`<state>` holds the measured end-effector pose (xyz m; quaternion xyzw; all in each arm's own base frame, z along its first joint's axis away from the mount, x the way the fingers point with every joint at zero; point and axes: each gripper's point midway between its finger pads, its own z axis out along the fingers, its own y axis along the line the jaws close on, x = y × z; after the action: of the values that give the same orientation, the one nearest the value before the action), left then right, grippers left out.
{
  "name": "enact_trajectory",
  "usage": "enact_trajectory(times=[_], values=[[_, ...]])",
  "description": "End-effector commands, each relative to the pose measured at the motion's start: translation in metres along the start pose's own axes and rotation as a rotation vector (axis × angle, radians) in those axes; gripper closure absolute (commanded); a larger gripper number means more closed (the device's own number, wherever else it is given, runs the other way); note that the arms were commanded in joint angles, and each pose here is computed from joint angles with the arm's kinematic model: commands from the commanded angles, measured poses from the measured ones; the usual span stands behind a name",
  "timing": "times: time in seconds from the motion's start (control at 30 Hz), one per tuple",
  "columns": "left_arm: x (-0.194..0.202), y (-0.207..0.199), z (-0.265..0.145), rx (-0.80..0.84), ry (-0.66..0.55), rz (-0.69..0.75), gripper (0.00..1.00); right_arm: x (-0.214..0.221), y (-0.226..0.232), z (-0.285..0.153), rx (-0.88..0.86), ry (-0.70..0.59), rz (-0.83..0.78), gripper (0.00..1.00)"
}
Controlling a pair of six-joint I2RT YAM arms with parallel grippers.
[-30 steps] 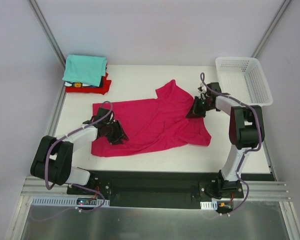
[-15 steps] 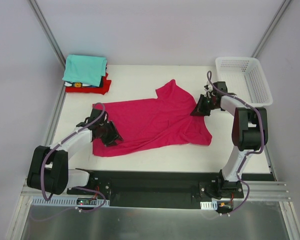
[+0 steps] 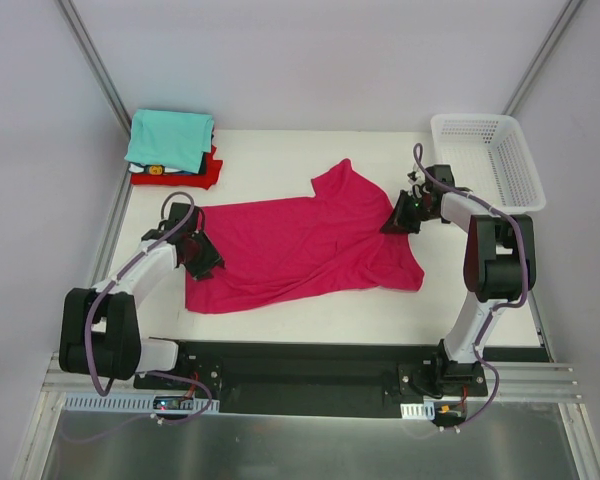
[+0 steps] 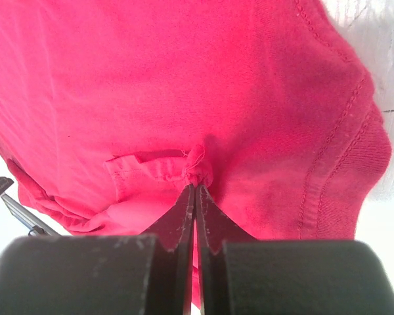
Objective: Fold and stack the t-shirts
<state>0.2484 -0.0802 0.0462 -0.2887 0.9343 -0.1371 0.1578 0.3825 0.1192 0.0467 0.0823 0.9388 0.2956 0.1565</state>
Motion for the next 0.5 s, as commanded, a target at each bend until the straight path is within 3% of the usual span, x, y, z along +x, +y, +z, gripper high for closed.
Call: enact_trajectory(times=[0.0,0.33,0.47], values=[[-0.017,0.016,0.0,-0.096,-0.029,-0.026,0.61,-0.006,0.016,-0.012,-0.041,-0.037,-0.035,0.99],[-0.019,0.029,0.005,-0.139,-0.003,-0.058,0.63,-0.006,0.016,-0.012,-0.04,-0.039,-0.038,0.99],[-0.017,0.035,0.01,-0.161,0.017,-0.066,0.68,-0.007,0.019,-0.017,-0.046,-0.05,-0.045,0.99]])
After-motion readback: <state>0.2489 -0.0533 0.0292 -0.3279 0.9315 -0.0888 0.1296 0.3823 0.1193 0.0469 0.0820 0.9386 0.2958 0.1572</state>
